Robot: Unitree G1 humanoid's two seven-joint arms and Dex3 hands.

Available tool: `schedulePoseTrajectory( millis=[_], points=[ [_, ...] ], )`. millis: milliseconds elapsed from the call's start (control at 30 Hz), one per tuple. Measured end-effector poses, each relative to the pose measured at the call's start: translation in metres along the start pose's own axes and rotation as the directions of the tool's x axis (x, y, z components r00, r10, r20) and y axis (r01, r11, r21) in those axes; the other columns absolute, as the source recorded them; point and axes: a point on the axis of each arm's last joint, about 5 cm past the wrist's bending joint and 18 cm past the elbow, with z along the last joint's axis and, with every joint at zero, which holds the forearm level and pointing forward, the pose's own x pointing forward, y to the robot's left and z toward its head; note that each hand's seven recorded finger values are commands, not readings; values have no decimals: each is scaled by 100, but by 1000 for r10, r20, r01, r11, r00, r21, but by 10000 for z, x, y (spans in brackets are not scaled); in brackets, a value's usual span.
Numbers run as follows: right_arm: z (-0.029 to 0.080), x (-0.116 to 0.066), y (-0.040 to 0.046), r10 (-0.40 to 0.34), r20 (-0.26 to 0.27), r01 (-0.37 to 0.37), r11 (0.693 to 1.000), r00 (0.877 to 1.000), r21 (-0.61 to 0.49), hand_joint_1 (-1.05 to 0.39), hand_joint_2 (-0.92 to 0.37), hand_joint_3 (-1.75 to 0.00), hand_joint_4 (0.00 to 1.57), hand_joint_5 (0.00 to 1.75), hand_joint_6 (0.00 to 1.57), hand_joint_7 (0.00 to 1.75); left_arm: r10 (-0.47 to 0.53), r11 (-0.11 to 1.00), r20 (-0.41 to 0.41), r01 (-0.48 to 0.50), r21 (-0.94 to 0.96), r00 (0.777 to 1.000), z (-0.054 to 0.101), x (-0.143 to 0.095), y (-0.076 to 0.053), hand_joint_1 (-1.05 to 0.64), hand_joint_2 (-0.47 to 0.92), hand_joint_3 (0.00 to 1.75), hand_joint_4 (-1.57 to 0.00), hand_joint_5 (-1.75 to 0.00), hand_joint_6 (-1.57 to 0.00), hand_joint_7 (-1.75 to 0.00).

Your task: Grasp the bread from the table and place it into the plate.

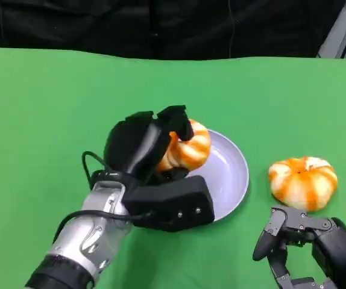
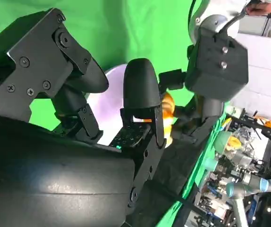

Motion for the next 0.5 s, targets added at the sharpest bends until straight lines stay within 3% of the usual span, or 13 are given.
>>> schedulePoseTrajectory(
  millis=[67,133,200,367,500],
  points=[
    [0,0,0,0,0,0,1000,1000,0,9,-26,-151,88,175,81,133,-88,996,-2,88,-2,996,-5,-8,-6,-37,87,25,-24,-61,-41,-12],
    [-1,-1,1,0,-2,0,1000,1000,1,8,-26,-151,88,175,81,134,-148,989,-10,148,6,989,-19,-17,-9,-47,91,21,-12,-52,-30,-3],
    [-2,-2,1,-1,-4,1,1000,1000,3,8,-26,-150,88,174,81,134,-184,983,-17,185,22,983,-41,-26,0,-59,92,26,-2,-37,-19,-1],
    [-2,-3,1,0,-4,1,1000,1000,3,9,-26,-150,87,174,80,134,-287,956,-38,289,57,957,-47,-34,34,-75,92,35,0,-7,-4,-1],
    [-2,-2,1,-1,-4,1,1000,1000,3,9,-26,-150,87,174,81,134,-356,930,-62,360,71,933,-29,-34,39,-78,92,35,0,0,-1,0]
  ],
)
